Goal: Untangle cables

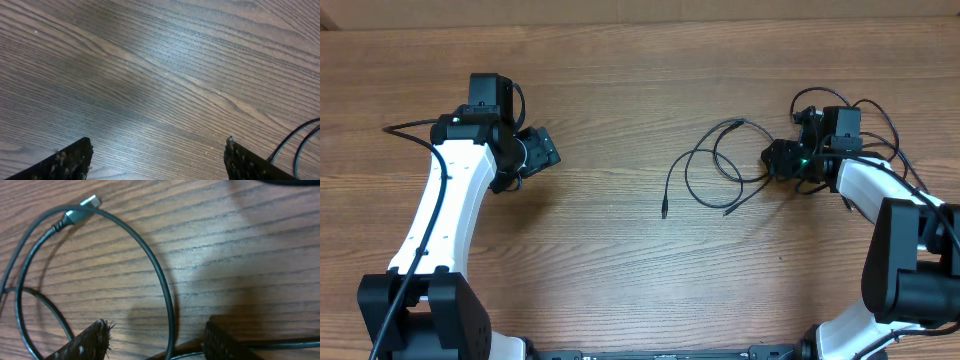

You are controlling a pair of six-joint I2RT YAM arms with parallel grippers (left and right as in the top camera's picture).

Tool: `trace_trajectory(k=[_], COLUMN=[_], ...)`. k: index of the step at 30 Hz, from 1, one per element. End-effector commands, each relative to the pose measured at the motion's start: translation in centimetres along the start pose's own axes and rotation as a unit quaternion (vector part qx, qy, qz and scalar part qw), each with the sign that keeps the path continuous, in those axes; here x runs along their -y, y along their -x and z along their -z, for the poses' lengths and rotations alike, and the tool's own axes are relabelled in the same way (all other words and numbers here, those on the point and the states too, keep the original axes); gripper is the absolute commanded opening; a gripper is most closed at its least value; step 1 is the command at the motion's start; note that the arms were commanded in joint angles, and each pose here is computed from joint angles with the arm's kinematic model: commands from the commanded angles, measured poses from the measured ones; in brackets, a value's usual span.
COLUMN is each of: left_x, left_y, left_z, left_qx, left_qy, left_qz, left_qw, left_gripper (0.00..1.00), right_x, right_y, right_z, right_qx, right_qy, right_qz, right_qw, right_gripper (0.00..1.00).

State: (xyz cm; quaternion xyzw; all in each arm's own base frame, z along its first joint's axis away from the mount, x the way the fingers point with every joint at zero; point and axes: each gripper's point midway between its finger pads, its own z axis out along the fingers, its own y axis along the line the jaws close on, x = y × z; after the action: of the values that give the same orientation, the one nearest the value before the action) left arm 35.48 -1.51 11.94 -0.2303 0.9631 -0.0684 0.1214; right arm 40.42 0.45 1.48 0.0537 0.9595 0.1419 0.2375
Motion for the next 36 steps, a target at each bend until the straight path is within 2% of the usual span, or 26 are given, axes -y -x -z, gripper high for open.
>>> trace_trajectory(k=[1,9,25,27,32,36], left_x=[0.5,0.5,0.4,0.4,0.4,0.4], left_y=[0.5,0.5,0.5,0.5,0.5,0.5], left_z=[0.7,0.7,0.7,0.7,0.7,0.7], left_qx=[0.009,0.009,0.009,0.009,0.009,0.009], left_qy=[-0.008,-0.008,-0.007,-0.007,-0.007,-0.007], left_qz=[-0.010,-0.010,-0.010,-0.010,-0.010,-0.010], left_qw=[1.000,1.000,1.000,1.000,1.000,1.000], left_gripper=[0.84,0.84,0.84,0.84,0.84,0.84], right_x=[-0.3,-0.3,-0.4,-0.8,-2.3,-3.3], right_y=[0.0,0.0,-1.4,-1.2,-0.6,0.6], right_z=[-0.1,-0.1,-1.4,-1.4,-1.1,-0.1], right_qx=[0.005,0.006,-0.020,-0.017,-0.011,-0.013], right_qy=[0.006,0.006,0.013,0.025,0.068,0.085], right_qz=[0.004,-0.010,-0.029,-0.028,-0.025,-0.025], right_qw=[1.000,1.000,0.999,0.999,0.997,0.996], right_gripper=[0.59,0.47,0.45,0.38,0.06,0.04])
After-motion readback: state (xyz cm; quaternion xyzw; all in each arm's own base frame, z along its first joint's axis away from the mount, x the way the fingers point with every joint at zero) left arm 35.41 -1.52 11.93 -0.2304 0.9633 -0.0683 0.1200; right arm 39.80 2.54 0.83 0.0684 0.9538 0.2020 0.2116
